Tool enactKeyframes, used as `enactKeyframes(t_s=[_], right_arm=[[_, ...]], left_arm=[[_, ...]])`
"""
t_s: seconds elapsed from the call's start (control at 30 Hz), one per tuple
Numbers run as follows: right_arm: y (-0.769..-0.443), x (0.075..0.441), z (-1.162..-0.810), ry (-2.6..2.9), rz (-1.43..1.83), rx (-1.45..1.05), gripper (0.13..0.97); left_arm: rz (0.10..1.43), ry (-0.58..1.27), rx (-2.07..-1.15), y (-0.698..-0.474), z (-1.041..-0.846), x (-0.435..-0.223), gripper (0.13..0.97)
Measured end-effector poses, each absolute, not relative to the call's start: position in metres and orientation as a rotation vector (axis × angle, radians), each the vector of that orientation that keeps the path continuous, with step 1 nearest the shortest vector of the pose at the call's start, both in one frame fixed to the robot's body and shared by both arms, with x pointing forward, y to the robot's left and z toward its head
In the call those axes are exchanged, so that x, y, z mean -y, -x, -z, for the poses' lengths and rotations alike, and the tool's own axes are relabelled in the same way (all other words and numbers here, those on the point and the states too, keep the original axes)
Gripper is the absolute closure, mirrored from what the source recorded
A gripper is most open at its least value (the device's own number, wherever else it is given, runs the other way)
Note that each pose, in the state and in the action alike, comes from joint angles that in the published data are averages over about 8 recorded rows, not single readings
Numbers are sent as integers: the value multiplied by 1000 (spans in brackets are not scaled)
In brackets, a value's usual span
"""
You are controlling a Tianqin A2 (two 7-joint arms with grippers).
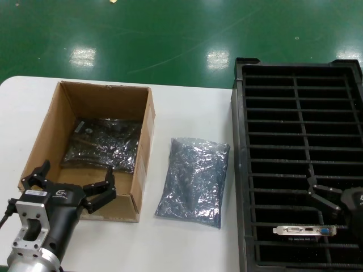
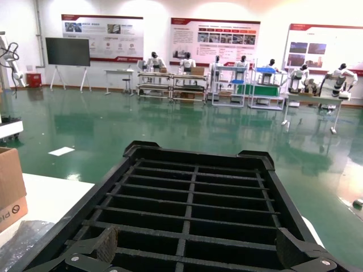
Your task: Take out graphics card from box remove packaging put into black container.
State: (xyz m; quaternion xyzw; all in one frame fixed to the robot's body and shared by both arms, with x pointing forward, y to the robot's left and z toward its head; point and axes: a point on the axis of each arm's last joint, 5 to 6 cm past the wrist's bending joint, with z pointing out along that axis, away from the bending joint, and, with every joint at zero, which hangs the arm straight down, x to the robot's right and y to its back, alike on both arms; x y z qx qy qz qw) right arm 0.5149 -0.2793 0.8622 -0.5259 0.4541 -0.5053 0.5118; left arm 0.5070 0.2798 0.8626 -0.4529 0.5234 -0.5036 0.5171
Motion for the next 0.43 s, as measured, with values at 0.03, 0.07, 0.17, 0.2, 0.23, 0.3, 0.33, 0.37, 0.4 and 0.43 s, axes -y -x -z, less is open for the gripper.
enactKeyframes(t_s=[0.03, 0.07, 0.17, 0.2, 0.23, 0.3, 0.33, 0.37, 0.4, 0.43], right_arm=[[-515, 279, -862, 1265, 1216, -1093, 130], [-515, 279, -862, 1265, 1216, -1093, 130], [-515, 279, -862, 1265, 1216, -1093, 130], [-515, 279, -862, 1265, 1216, -1093, 130], [-515, 279, -862, 1265, 1216, -1093, 130], [-515, 279, -862, 1265, 1216, -1093, 130], [-515, 279, -862, 1265, 1216, -1093, 130], [-515, 279, -862, 1265, 1216, -1093, 130], [-515, 279, -862, 1265, 1216, -1093, 130], [-515, 279, -862, 1265, 1216, -1093, 130]], left_arm=[[1209, 1087, -1256, -507, -863, -280, 132], [1209, 1087, -1256, -507, -863, -280, 132], [1209, 1087, -1256, -507, -863, -280, 132], [1209, 1087, -1256, -507, -863, -280, 132], [1209, 1087, -1256, -507, -863, -280, 132], [1209, 1087, -1256, -507, -863, -280, 132], [1209, 1087, -1256, -507, -863, -280, 132], [1209, 1087, -1256, -507, -863, -280, 132], [1209, 1087, -1256, -507, -863, -280, 132], [1209, 1087, -1256, -507, -863, -280, 132]])
